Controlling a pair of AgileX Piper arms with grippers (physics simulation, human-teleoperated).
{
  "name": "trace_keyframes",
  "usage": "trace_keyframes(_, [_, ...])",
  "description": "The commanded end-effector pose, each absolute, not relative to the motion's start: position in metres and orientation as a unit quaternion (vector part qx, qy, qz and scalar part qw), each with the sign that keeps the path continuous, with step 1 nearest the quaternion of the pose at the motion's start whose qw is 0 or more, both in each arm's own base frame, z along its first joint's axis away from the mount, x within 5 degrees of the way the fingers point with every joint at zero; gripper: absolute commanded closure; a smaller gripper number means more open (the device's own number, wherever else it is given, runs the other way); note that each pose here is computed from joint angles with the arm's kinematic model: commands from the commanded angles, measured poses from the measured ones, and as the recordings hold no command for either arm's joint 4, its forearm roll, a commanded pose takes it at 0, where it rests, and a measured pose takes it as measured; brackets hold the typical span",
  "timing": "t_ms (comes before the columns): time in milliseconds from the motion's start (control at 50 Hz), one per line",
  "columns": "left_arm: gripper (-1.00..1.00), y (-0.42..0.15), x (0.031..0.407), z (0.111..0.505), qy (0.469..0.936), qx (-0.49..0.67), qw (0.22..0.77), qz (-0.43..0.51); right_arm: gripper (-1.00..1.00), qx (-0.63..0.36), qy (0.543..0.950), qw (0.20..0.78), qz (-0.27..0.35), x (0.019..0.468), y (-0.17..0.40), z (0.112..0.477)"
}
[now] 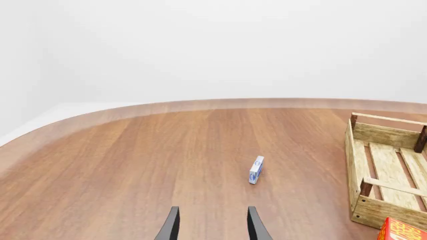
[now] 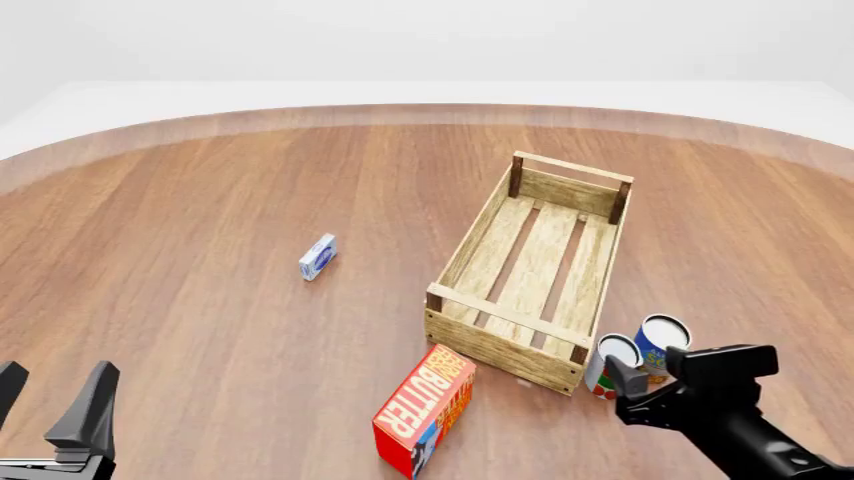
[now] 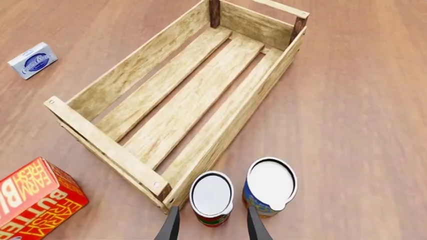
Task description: Pick up the tomato sauce, and put it in the wooden tray.
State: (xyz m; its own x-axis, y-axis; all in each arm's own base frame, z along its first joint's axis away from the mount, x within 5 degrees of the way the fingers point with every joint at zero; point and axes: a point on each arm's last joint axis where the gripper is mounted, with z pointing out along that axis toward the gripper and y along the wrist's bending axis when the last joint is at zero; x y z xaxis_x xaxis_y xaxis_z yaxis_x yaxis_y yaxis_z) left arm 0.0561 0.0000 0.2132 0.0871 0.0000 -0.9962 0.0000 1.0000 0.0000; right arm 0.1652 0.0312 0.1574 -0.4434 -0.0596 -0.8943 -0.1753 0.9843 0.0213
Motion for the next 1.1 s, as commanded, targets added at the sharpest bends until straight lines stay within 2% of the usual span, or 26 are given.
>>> trace_keyframes(20, [-1.0,0.0,0.056,0.213,0.676,0.0,0.737,0.0,-1.0,-0.069,0.85,0.519,0.056,0.168,0.032,0.151])
trace_keyframes(1100, [-1.0,0.0,0.056,0.213,0.676,0.0,0.737,0.0,-1.0,-0.072,0.859,0.503,0.058,0.183,0.037,0.132])
